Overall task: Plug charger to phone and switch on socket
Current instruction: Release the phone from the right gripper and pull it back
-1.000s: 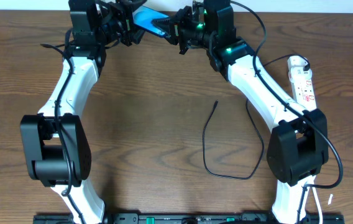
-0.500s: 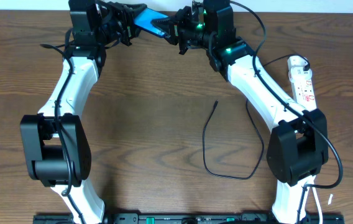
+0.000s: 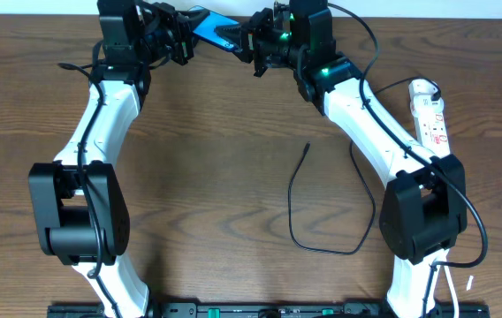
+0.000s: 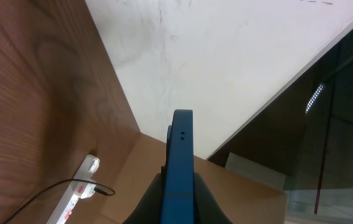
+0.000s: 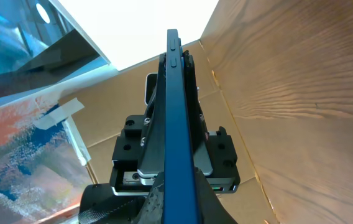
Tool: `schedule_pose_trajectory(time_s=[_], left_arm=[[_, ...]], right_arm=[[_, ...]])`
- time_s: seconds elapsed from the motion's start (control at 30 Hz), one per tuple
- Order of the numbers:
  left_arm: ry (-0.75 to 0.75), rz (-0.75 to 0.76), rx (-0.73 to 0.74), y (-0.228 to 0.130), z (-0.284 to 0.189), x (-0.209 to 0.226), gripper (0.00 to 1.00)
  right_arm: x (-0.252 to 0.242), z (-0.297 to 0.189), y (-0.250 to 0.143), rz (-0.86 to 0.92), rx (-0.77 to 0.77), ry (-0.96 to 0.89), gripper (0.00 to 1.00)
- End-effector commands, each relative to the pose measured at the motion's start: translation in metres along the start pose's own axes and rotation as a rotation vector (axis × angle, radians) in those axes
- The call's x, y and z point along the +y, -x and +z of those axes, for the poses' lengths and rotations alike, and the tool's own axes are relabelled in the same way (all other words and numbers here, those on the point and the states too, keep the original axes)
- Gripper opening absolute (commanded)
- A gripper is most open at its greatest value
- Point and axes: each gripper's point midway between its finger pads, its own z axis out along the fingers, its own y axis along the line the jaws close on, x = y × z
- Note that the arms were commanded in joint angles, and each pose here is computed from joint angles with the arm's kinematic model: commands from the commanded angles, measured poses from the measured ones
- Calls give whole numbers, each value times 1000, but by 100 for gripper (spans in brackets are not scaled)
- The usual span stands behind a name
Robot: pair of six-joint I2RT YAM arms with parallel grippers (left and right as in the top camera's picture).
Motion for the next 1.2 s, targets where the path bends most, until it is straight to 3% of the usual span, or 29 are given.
schedule_pose_trajectory(time_s=[0.0, 0.13, 0.17, 0.27, 0.47, 0.83, 1.17], left_arm=[[-13, 30, -14, 1, -4, -6, 7], [-13, 30, -14, 1, -4, -6, 7], [-13, 30, -14, 1, -4, -6, 7], [-13, 30, -14, 1, -4, -6, 7], [-15, 29, -20, 4, -7, -7, 7], [-29, 36, -15, 18, -21, -11, 8], [-78, 162, 140, 23, -61, -23, 7]], right_arm=[[24, -3, -23, -82, 39, 39, 1], [23, -3, -23, -81, 39, 38, 1], [23, -3, -23, -84, 39, 38, 9], [24, -3, -23, -114, 39, 39, 49], [24, -3, -23, -121, 41, 40, 99], [24, -4, -23, -123, 44, 39, 99], [24, -16, -9, -207, 54, 38, 99]])
